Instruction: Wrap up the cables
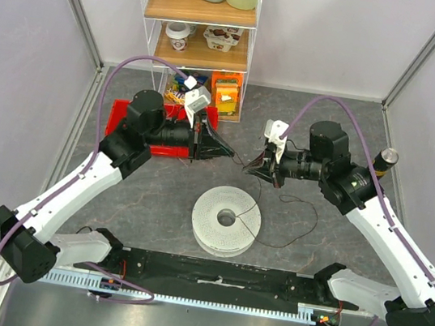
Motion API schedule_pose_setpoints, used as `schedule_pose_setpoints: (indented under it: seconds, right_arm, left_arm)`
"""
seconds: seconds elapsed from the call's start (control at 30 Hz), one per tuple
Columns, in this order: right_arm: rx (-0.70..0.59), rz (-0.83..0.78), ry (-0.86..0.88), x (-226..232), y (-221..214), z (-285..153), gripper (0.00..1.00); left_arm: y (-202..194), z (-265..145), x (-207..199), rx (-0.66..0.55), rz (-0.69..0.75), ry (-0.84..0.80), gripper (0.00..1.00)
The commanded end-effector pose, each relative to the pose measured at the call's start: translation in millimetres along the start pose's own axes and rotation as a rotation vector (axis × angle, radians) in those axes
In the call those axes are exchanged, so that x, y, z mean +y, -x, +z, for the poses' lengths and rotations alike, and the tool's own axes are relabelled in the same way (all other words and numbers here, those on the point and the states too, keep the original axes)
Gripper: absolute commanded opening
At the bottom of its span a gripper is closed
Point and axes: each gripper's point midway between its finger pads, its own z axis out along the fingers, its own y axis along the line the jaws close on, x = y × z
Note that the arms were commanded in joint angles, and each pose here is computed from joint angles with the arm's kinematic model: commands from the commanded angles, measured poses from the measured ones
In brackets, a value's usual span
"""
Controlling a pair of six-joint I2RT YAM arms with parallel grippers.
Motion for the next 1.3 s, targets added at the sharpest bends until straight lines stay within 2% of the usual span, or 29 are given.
schedule_pose_setpoints:
  seconds: [0.0, 0.03, 0.07, 0.1, 0.13, 0.17, 0.2, 0.3, 0.37, 0.47, 0.57, 0.7, 0.8, 0.93, 1.17, 1.27]
  right_arm:
    - [-0.022, 0.021, 0.030, 9, 6, -3, 0.01]
    - [-0.020, 0.019, 0.022, 8, 5, -3, 0.11]
    - [-0.015, 0.013, 0.001, 4, 4, -3, 0.27]
    - [-0.014, 0.002, -0.031, 0, 6, -5, 0.47]
    - [-0.003, -0.010, -0.087, -10, 5, -8, 0.62]
    - [0.002, -0.029, -0.142, -17, 7, -13, 0.70]
    - [0.002, -0.056, -0.192, -24, 10, -19, 0.77]
    - [-0.025, -0.173, -0.303, -32, 22, -40, 0.87]
    - [-0.060, -0.241, -0.362, -35, 28, -50, 0.97]
    - [-0.096, -0.293, -0.370, -31, 40, -57, 0.98]
    - [-0.166, -0.263, -0.313, -22, 58, -53, 0.98]
    - [-0.176, -0.267, -0.268, -25, 61, -40, 0.98]
    - [-0.178, -0.208, -0.236, -29, 62, -26, 0.98]
    - [-0.187, -0.214, -0.219, -29, 61, -15, 0.94]
    - [-0.159, -0.276, -0.245, -31, 50, 2, 0.75]
    - [-0.136, -0.295, -0.252, -31, 44, 8, 0.70]
  left_arm:
    - [28, 0, 0, -0.107, -0.010, 0.017, 0.02]
    - [27, 1, 0, -0.108, -0.031, 0.015, 0.02]
    - [26, 2, 0, -0.106, -0.046, 0.015, 0.02]
    - [25, 2, 1, -0.103, -0.054, 0.019, 0.02]
    - [24, 2, 4, -0.101, -0.060, 0.033, 0.02]
    - [22, 2, 7, -0.091, -0.065, 0.049, 0.02]
    - [21, 1, 11, -0.085, -0.075, 0.077, 0.02]
    - [13, -1, 22, -0.055, -0.106, 0.148, 0.02]
    - [12, -2, 23, -0.049, -0.117, 0.155, 0.02]
    - [12, -2, 21, -0.053, -0.151, 0.154, 0.02]
    - [16, -1, 19, -0.067, -0.174, 0.149, 0.02]
    - [18, -2, 16, -0.077, -0.199, 0.140, 0.01]
    - [21, -3, 14, -0.090, -0.204, 0.141, 0.02]
    - [23, -3, 14, -0.114, -0.223, 0.143, 0.02]
    - [25, -1, 20, -0.142, -0.287, 0.168, 0.02]
    - [24, 0, 21, -0.145, -0.304, 0.171, 0.02]
